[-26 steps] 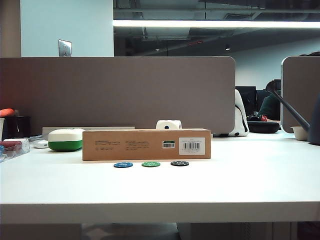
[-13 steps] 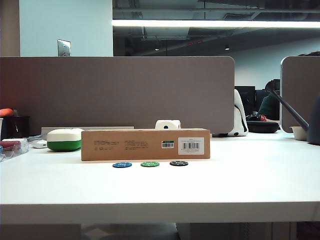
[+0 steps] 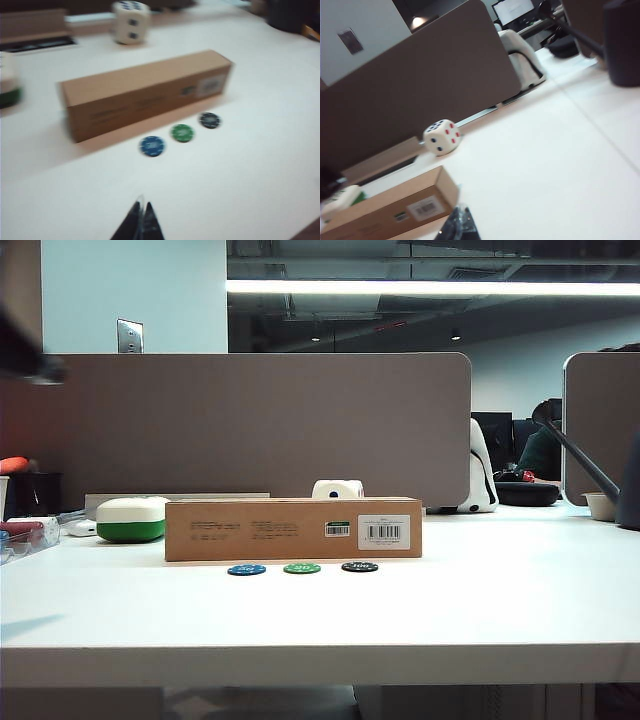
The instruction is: Push the chip with the lowest value in the row forward next to the rectangular box.
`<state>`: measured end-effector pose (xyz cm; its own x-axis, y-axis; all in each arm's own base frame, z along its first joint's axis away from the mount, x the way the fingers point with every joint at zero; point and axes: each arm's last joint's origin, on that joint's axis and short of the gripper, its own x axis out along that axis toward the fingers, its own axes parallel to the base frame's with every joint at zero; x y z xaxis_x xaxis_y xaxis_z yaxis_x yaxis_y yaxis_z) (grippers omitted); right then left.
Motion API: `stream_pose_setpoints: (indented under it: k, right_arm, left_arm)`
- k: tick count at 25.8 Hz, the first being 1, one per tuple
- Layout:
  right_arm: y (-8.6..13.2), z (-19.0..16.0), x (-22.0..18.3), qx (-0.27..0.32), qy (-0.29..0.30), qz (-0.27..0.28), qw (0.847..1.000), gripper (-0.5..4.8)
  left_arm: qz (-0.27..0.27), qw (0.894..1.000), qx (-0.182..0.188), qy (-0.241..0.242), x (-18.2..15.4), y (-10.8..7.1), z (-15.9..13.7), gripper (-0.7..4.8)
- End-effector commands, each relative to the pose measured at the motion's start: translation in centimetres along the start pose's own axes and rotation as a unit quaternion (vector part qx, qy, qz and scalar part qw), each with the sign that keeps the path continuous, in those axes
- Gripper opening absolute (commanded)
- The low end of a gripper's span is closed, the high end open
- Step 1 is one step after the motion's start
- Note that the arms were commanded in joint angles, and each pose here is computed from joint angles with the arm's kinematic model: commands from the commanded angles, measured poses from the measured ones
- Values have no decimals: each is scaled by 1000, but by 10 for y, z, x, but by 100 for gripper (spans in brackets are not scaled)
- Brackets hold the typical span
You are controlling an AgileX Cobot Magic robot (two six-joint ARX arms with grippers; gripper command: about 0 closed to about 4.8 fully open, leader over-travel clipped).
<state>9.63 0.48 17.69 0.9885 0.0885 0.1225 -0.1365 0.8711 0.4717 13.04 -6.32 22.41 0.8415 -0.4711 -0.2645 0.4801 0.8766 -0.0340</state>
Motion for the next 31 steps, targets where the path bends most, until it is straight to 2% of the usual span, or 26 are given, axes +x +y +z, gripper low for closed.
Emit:
stream_pose_setpoints:
  k: [1,4,7,18,21,24,26,28,31]
  right_arm:
    - [2,-1,0,27,13,36,999,-5]
    - [6,2,-1,28,21,63,997,-5]
    - [11,12,-2,64,9,71,995,-5]
    - [34,57,-5,81,-45,77,993,-5]
    - [41,73,0,83,-61,56,993,-5]
    - [51,91,15,82,-64,71,992,-5]
    - [58,102,28,80,-49,88,992,-5]
    - [73,123,73,81,42,135,987,-5]
    - [86,128,112,86,116,183,973,-5]
  left_arm:
    - [-29,999,8,32,25,-8,10,-5]
    - [-29,998,5,60,39,-6,10,-5]
    - [-21,997,2,73,42,-4,8,-5]
    - [-24,997,3,71,42,-4,8,-5]
    - [-24,997,3,71,42,-4,8,-5]
    - [-24,997,2,72,42,-4,8,-5]
    - [-24,997,2,72,42,-4,8,-5]
    - [-24,997,2,72,42,-4,8,-5]
    - [-24,997,2,72,42,-4,8,-5]
